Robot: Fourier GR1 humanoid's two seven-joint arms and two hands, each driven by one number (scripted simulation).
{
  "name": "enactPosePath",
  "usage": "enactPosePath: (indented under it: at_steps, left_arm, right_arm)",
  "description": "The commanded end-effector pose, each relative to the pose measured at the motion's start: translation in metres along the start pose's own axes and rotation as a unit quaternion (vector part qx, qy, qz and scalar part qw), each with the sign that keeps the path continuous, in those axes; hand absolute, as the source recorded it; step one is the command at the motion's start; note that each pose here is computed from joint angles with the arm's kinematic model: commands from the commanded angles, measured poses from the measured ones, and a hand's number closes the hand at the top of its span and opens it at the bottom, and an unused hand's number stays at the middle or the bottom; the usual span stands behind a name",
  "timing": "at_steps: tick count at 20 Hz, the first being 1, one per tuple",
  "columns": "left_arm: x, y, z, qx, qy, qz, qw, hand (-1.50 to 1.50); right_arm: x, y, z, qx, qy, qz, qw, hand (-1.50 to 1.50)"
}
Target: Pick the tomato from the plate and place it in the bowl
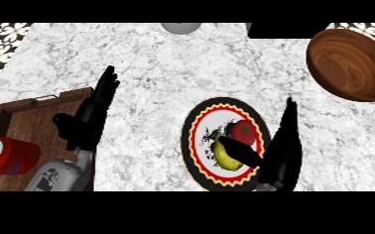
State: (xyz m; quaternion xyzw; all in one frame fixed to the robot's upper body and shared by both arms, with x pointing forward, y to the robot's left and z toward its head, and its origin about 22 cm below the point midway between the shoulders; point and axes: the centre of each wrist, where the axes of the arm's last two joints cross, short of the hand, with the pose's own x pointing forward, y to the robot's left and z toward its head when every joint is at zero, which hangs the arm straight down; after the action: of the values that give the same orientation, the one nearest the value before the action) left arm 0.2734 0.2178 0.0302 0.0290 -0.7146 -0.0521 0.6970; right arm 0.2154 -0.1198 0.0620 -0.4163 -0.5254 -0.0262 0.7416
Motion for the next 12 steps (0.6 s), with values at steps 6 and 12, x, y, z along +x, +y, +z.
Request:
enactPosePath:
  at_steps: [6, 12]
  left_arm:
    - [0.003, 0.000, 0.003, 0.005, -0.001, 0.001, 1.0000, 0.00]
    - [-0.017, -0.014, 0.005, 0.002, 0.008, 0.007, 0.9999, 0.00]
  right_arm:
    - [-0.007, 0.001, 0.025, 0.020, 0.035, -0.034, 0.999, -1.50]
    - [-0.006, 0.004, 0.031, 0.015, 0.014, -0.083, 0.996, -1.50]
